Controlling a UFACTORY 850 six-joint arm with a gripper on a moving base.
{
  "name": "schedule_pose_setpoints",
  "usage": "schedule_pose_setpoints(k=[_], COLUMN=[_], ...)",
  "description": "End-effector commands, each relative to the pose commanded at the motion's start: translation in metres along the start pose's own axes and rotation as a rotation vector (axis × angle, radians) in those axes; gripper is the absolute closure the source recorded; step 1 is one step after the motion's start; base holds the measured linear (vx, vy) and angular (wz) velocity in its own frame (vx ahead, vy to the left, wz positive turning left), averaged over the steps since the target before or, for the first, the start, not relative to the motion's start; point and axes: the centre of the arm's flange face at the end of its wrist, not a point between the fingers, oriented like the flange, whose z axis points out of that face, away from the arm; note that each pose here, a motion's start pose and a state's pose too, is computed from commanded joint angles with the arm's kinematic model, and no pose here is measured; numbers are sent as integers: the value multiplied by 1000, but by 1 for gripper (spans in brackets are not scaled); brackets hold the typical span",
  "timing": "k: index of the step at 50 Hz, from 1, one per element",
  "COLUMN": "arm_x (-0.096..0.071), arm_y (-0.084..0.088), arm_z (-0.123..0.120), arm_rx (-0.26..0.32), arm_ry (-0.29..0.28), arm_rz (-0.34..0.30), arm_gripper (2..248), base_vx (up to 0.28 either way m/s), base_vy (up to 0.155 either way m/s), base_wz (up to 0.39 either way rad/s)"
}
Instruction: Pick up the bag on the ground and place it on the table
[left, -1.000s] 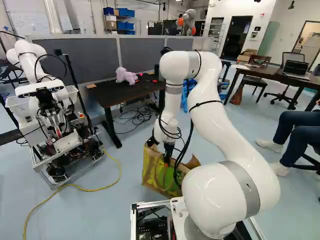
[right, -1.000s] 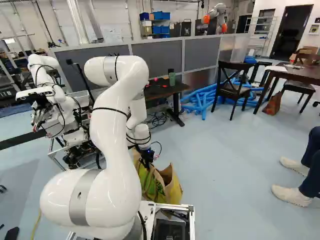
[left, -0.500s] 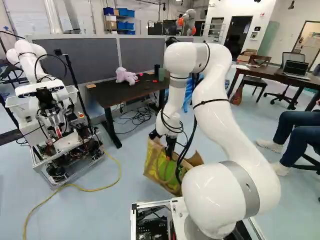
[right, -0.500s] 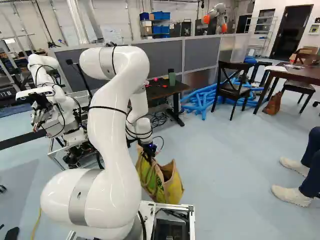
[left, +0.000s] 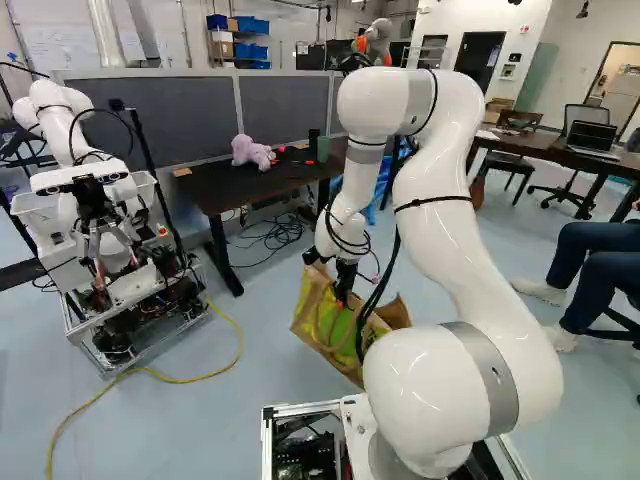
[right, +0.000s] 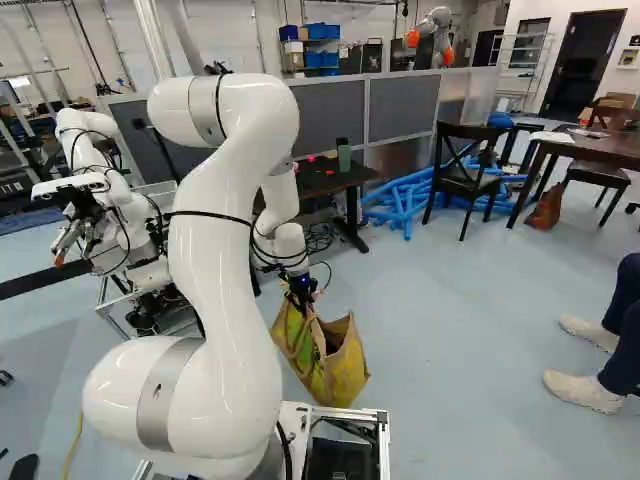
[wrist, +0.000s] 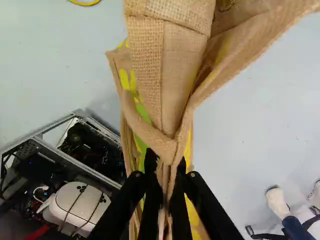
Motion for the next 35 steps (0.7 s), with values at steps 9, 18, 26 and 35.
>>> schedule_pose_setpoints(k=[9,18,26,35], arm_x=[1,2,3,4], arm_y=[7,15,21,28], arm_z=[-14,-28,-40,-54], arm_rx=[-12,-23,-32,-43], arm_ry=[8,17,25,35], arm_rz=[26,52,75,100], arm_gripper=[224,224,224,224], base_vx=[0,0,0,0], base_vy=[0,0,0,0], base_wz=[0,0,0,0])
